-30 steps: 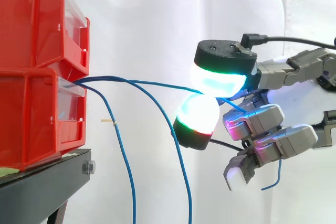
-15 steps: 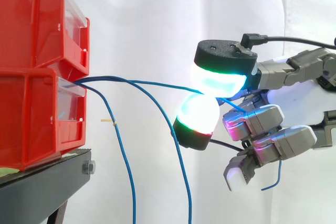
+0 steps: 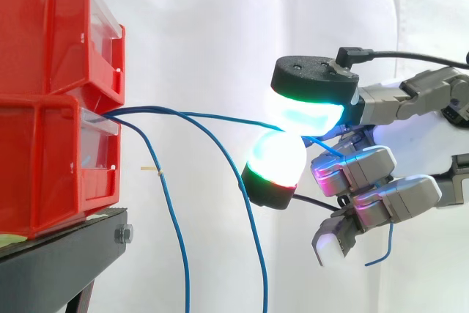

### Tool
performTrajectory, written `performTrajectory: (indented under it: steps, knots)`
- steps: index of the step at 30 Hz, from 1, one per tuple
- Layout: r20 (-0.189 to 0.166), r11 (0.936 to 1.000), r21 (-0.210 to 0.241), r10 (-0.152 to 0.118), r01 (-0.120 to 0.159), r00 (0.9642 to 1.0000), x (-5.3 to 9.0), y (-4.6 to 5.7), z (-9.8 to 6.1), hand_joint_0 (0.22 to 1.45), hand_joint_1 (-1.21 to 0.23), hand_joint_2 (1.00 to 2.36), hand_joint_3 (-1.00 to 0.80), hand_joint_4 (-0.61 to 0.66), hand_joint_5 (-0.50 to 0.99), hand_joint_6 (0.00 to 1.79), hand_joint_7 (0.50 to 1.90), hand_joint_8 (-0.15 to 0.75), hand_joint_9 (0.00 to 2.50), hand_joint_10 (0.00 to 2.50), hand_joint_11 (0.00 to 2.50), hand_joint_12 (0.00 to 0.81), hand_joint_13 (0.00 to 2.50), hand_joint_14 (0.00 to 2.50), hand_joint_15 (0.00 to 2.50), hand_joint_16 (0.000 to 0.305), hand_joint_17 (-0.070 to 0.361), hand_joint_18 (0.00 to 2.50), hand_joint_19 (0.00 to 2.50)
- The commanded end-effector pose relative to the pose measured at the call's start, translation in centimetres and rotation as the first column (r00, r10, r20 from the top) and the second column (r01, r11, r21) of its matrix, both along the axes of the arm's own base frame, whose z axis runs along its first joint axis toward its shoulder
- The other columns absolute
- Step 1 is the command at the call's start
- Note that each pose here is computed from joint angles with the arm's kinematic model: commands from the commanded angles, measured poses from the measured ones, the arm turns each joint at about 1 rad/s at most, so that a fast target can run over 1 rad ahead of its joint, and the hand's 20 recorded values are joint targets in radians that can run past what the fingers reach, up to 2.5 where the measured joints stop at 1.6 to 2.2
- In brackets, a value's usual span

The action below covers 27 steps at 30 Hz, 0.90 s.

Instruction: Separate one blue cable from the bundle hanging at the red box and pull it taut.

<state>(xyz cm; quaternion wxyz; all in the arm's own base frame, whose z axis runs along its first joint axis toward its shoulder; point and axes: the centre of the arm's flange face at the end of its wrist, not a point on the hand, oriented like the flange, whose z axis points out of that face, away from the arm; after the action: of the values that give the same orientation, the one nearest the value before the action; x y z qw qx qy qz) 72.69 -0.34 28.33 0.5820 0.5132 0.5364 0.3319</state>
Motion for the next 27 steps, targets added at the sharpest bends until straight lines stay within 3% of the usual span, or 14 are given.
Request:
performTrajectory:
  steps: [1, 27]
  knots:
    - [-0.001, 1.0, 0.0, 0.0, 0.0, 1.0, 0.0, -0.01, -0.04, 0.7, -0.65, 1.01, -0.36, -0.01, -0.25, 0.97, 0.98, 0.218, 0.82, 1.01, 1.41, 0.267, 1.35, 0.43, 1.29, 0.05, 0.113, 0.67, 0.63]
    - [-0.001, 1.0, 0.0, 0.0, 0.0, 1.0, 0.0, -0.01, -0.04, 0.7, -0.64, 1.01, -0.37, -0.01, -0.25, 0.97, 0.98, 0.215, 0.83, 1.0, 1.42, 0.264, 1.35, 0.42, 1.3, 0.051, 0.114, 0.67, 0.64]
